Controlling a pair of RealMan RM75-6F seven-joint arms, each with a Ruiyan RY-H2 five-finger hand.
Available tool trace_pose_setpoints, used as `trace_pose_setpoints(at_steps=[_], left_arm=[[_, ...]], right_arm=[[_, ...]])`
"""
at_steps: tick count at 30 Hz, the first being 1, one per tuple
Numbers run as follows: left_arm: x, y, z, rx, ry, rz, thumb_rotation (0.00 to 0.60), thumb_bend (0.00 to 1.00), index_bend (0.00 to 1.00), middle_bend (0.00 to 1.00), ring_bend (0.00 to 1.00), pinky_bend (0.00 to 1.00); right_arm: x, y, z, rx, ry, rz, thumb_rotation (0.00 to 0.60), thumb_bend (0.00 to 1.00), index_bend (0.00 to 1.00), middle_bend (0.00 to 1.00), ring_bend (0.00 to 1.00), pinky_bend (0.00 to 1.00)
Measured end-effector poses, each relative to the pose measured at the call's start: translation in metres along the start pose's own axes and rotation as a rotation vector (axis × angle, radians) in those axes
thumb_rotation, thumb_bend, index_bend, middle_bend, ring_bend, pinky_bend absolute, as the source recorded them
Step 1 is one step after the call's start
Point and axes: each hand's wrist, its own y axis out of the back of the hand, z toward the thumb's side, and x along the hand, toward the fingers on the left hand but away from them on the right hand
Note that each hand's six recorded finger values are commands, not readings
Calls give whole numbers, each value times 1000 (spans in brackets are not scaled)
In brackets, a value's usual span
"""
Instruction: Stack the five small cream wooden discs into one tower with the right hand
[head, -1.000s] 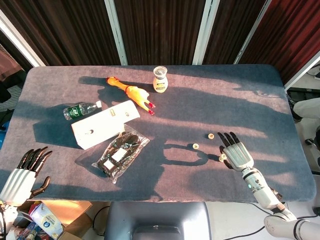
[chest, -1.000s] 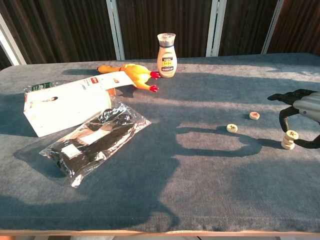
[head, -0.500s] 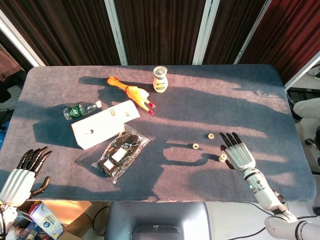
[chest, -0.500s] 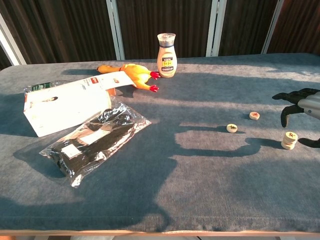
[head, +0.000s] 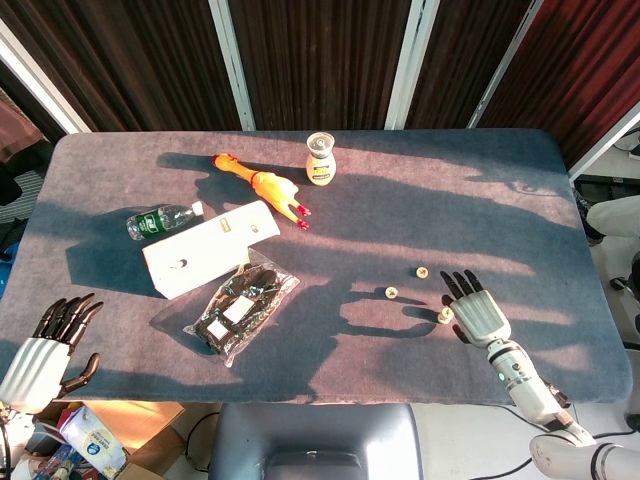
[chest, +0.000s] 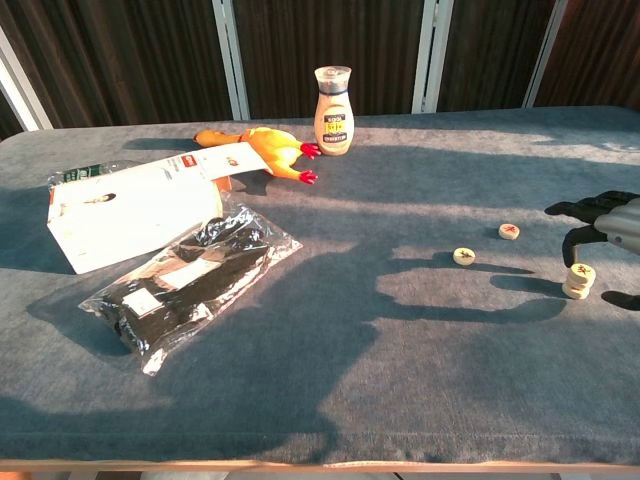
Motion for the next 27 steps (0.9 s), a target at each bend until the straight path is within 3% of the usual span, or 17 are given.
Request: trace_pose_setpoints(at_steps=[15,27], left_arm=[[-1,1,0,-2,-3,1,600,477,0,0,0,25],[0,1,-1,-5,-2,-2,600,477,0,0,0,24]], right_arm=[[5,-4,4,-6,3,-5,600,466,462,47,0,0],[5,17,-10,-60,-34,-56,600,461,444,44,0,0]])
